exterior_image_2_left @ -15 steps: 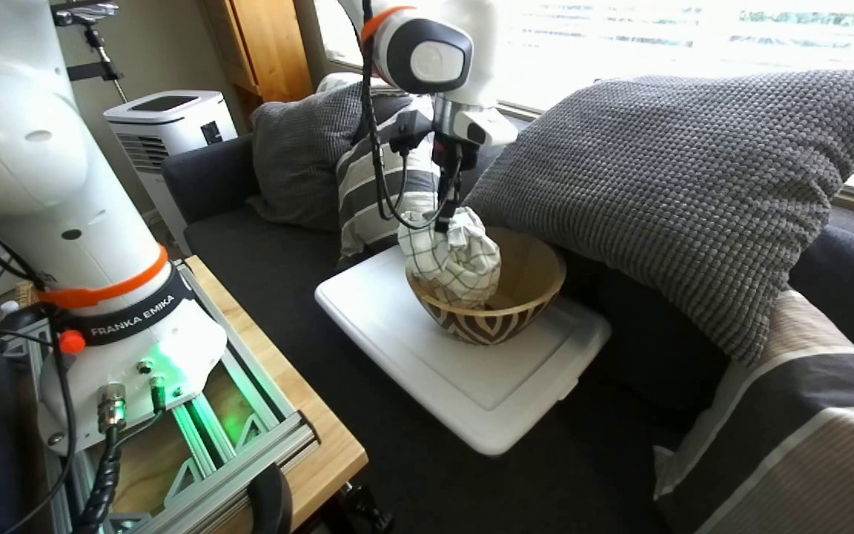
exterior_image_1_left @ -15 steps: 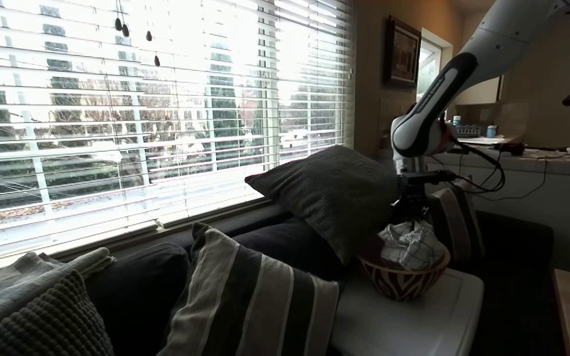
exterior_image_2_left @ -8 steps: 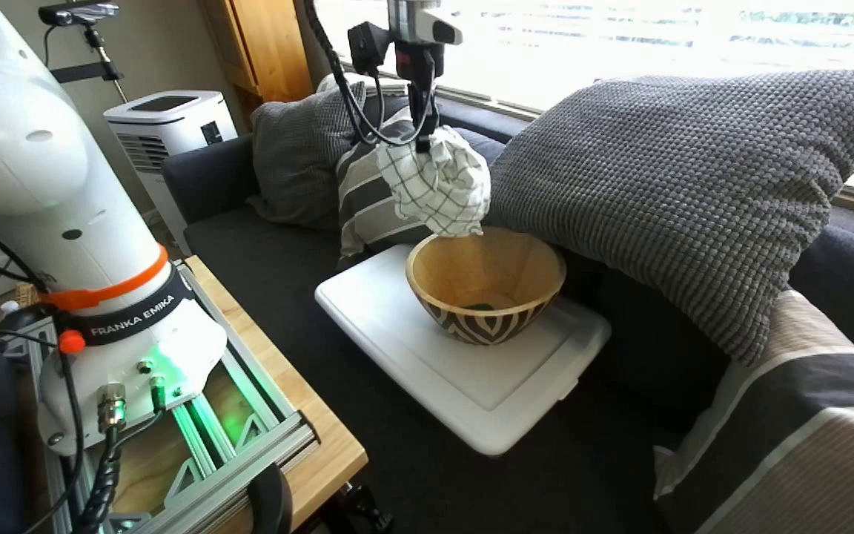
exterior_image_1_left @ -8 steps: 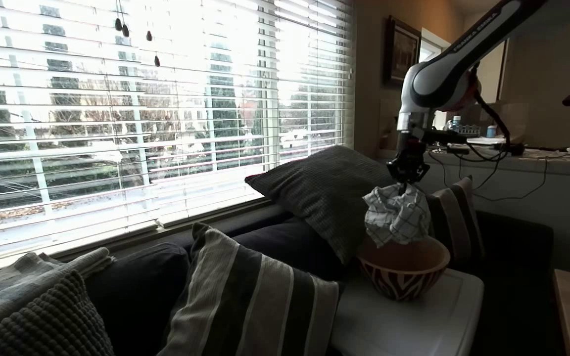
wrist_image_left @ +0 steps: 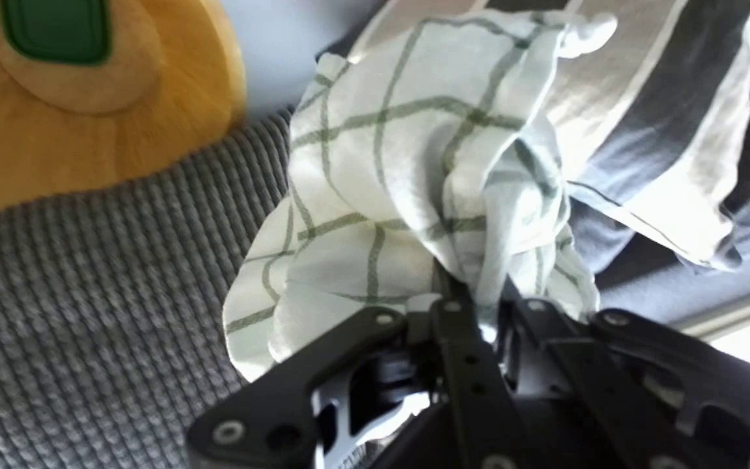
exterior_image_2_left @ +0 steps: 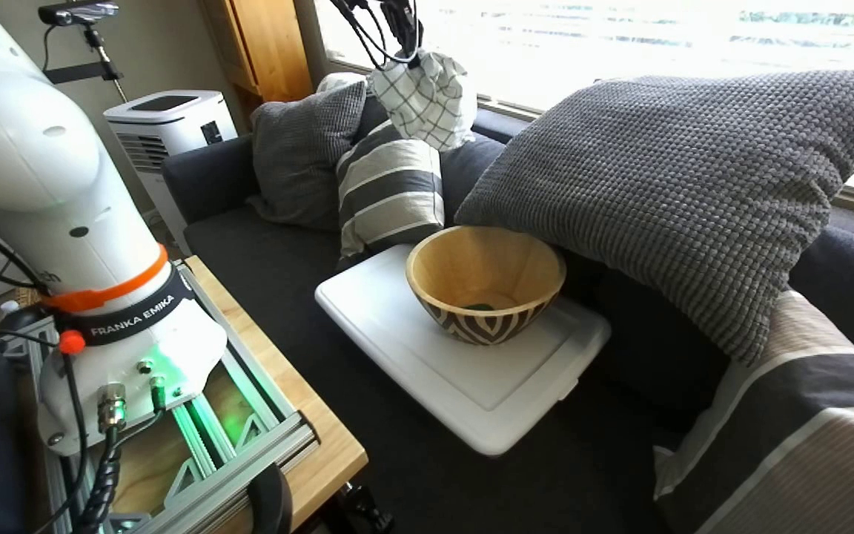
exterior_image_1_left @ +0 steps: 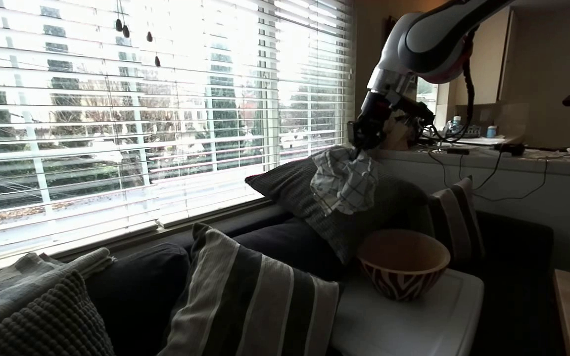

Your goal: Remove the towel from the bowl.

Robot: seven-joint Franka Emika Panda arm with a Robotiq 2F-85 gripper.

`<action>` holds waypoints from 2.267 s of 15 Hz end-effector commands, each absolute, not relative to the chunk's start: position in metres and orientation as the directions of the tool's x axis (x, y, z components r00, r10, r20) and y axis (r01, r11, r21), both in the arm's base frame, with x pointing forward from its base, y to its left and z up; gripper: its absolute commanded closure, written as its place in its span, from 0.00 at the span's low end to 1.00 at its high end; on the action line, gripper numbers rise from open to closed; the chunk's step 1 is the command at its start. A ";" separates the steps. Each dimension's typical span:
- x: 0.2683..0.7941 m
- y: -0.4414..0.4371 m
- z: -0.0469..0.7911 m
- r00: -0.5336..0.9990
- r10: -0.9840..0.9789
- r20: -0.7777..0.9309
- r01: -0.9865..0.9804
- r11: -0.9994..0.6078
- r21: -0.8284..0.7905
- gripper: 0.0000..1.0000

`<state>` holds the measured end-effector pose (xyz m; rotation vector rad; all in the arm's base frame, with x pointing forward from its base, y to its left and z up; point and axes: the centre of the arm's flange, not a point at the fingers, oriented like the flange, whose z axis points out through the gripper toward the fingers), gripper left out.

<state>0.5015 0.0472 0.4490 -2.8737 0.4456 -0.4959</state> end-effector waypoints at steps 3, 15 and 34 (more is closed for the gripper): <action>0.592 0.074 0.454 0.811 -0.353 0.466 -0.246 -0.929 -0.277 0.97; 0.779 0.111 0.397 0.718 -0.362 0.594 -0.271 -0.932 -0.241 0.97; 0.639 0.072 0.405 0.938 -0.342 0.064 -0.347 -0.929 0.127 0.00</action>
